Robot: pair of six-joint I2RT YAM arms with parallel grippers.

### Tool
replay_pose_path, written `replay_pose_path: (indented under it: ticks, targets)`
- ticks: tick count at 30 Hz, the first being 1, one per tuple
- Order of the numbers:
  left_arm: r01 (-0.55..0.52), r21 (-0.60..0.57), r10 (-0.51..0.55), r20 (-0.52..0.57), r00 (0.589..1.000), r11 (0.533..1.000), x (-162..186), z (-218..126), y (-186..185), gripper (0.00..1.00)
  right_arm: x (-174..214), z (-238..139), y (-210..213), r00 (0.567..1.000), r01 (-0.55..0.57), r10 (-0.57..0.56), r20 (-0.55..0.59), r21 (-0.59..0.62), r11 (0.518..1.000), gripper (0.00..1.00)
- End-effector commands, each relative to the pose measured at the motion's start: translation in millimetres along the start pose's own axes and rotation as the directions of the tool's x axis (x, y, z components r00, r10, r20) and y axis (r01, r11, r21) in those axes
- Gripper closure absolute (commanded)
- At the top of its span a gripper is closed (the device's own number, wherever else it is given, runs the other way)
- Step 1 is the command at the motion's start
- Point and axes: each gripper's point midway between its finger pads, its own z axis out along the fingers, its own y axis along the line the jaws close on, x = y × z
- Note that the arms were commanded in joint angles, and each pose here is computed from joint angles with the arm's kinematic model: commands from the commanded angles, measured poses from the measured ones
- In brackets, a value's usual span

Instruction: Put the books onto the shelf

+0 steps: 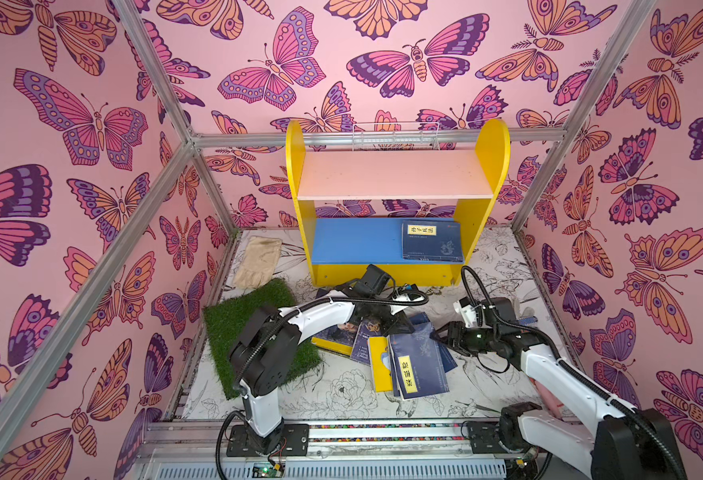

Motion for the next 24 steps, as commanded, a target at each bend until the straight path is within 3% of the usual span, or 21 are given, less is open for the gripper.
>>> replay_pose_path:
  ticks: [1, 10, 24]
  targets:
    - [-0.045, 0.003, 0.045, 0.029, 0.999, 0.999, -5.8, -11.1, -2.2, 1.0, -2.8, -4.8, 23.9, 0.995, 0.101, -0.101, -0.001, -0.052, 0.993, 0.57]
    - [-0.057, -0.022, 0.058, 0.032, 0.998, 0.998, -9.1, -10.5, 7.6, 1.0, 4.4, -8.8, 47.3, 0.982, 0.184, -0.186, -0.01, -0.109, 0.977, 0.76]
    - [-0.101, -0.073, 0.107, 0.084, 0.991, 0.992, -33.0, -10.7, 28.2, 1.0, 18.8, -0.1, 82.2, 0.951, 0.277, -0.301, -0.074, -0.237, 0.931, 0.76]
